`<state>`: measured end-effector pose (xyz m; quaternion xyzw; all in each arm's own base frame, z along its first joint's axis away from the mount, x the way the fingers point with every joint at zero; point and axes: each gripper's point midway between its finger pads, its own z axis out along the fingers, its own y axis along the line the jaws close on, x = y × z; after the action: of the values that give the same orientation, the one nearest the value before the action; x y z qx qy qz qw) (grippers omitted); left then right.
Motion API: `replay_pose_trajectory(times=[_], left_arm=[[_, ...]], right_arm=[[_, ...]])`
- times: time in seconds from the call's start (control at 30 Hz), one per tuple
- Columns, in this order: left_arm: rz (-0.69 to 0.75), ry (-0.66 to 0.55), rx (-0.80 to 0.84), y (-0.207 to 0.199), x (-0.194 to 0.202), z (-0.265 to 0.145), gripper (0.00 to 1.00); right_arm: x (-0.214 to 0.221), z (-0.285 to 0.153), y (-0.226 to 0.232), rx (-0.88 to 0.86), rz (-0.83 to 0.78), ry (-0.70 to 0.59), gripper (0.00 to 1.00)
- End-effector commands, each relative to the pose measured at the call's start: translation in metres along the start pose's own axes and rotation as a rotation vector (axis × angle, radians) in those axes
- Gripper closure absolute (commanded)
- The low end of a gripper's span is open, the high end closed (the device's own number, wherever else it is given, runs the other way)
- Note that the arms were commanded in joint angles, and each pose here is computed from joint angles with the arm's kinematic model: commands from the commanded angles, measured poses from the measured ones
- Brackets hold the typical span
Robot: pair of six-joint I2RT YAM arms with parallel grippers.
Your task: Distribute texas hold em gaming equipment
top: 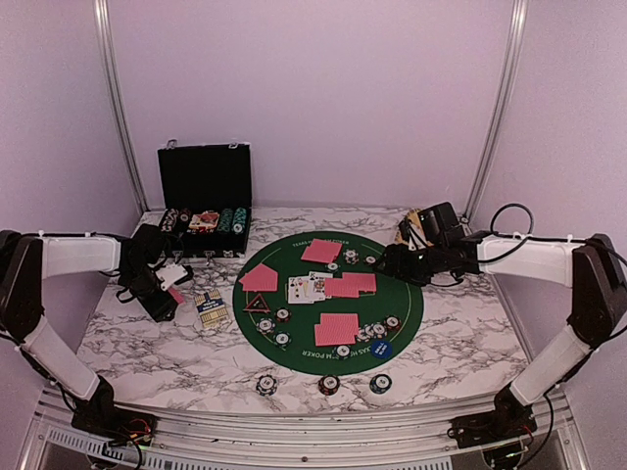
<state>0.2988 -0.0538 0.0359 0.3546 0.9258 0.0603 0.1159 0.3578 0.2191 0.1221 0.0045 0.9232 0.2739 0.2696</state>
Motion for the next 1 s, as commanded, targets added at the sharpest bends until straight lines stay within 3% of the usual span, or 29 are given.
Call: replay_pose_trajectory(times=[0.0,0.13,0.23,0.37,0.5,0.67,0.7,0.97], left_arm=[[0.029,-0.031,0.029,-0.006,-0.005,0.01,1.0],[0.01,-0.03,0.059,-0.01,-0.008,0.018,0.99],[0.002,-0.034,0.075,-0.013,-0.009,0.023,0.89],[0.006,-0.041,0.104,-0.021,-0.009,0.027,0.69],[0.01,-0.045,0.108,-0.022,-0.007,0.025,0.35],[0.013,-0.056,0.119,-0.025,-0.008,0.017,0.26],[0.017,-0.056,0.123,-0.026,-0.008,0.016,0.04],[0.008,-0.075,0.106,-0.024,-0.014,0.008,0.01]], right_arm=[[-0.006,-0.007,0.008,-0.025,0.005,-0.031,0.29],[-0.006,-0.01,0.008,-0.023,0.008,-0.035,0.29],[-0.005,-0.012,0.007,-0.02,0.011,-0.035,0.29],[-0.004,-0.015,0.007,-0.019,0.017,-0.038,0.29],[-0.005,-0.018,0.008,-0.021,0.019,-0.044,0.29],[-0.007,-0.021,0.009,-0.02,0.017,-0.05,0.28],[-0.007,-0.021,0.009,-0.02,0.016,-0.051,0.28],[-0.011,-0.026,0.011,-0.018,0.008,-0.062,0.27]])
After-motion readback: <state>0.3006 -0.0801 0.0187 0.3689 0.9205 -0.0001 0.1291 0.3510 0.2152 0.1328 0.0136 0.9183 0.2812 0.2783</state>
